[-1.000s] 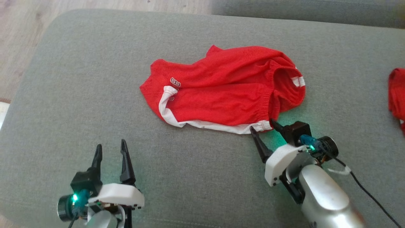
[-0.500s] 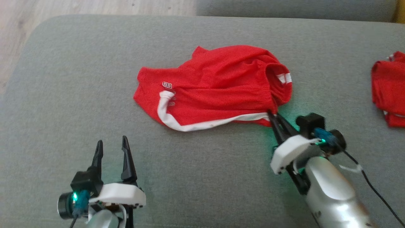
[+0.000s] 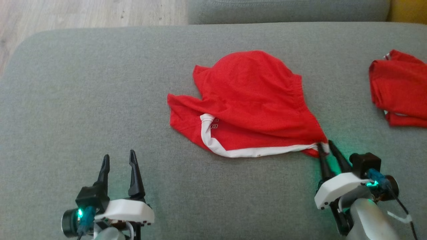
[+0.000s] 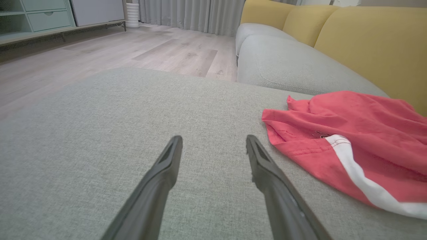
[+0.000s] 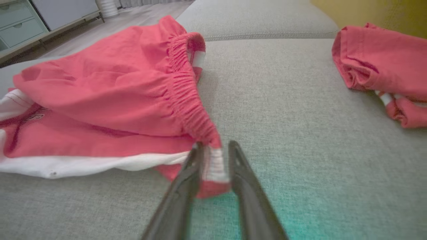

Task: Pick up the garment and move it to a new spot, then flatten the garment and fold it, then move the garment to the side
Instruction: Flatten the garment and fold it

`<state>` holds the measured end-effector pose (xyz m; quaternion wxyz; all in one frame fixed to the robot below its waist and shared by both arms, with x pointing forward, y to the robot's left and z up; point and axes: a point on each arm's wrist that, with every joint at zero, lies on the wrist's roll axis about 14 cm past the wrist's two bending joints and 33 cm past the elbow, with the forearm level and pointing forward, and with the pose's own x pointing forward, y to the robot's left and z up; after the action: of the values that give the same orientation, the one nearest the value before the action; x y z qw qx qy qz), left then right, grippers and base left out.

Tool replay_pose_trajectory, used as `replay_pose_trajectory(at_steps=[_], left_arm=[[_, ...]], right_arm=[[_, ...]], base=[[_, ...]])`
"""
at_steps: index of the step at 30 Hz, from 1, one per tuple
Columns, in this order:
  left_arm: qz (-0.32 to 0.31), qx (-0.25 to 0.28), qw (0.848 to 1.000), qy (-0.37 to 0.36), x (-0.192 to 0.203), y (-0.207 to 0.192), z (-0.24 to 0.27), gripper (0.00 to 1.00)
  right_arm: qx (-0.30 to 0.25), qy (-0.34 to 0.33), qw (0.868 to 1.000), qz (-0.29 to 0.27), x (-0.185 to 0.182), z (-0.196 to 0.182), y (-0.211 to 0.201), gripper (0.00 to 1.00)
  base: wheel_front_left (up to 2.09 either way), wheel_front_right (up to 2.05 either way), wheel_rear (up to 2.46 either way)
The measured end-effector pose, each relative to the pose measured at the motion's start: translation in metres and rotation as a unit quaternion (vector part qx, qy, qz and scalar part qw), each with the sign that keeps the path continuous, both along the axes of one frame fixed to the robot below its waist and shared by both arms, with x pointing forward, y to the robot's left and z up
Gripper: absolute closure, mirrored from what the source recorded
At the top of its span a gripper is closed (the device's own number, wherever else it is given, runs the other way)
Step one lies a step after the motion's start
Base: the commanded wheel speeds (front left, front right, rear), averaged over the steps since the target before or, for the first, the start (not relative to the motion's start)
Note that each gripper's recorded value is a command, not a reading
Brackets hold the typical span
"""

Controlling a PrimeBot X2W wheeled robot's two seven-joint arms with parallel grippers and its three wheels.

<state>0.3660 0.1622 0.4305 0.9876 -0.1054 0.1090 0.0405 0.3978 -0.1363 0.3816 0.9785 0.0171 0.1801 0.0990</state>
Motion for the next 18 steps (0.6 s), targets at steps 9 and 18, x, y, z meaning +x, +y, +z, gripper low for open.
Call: replay_pose_trajectory(at_steps=[9,18], left_arm=[[-0.012,-0.005,1.000,-0.017,-0.009,-0.007,0.011,0.00],[-0.042,-0.006,0.998,-0.037,-0.028,-0.024,0.023,0.00]], right_arm=[[0.017,-0.043,0.999,-0.006,-0.010,0.025,0.003,0.00],[0.044,-0.096,0.994,0.000,-0.027,0.065,0.012,0.00]], base=[[0.00,0.00,0.00],[0.00,0.00,0.00]])
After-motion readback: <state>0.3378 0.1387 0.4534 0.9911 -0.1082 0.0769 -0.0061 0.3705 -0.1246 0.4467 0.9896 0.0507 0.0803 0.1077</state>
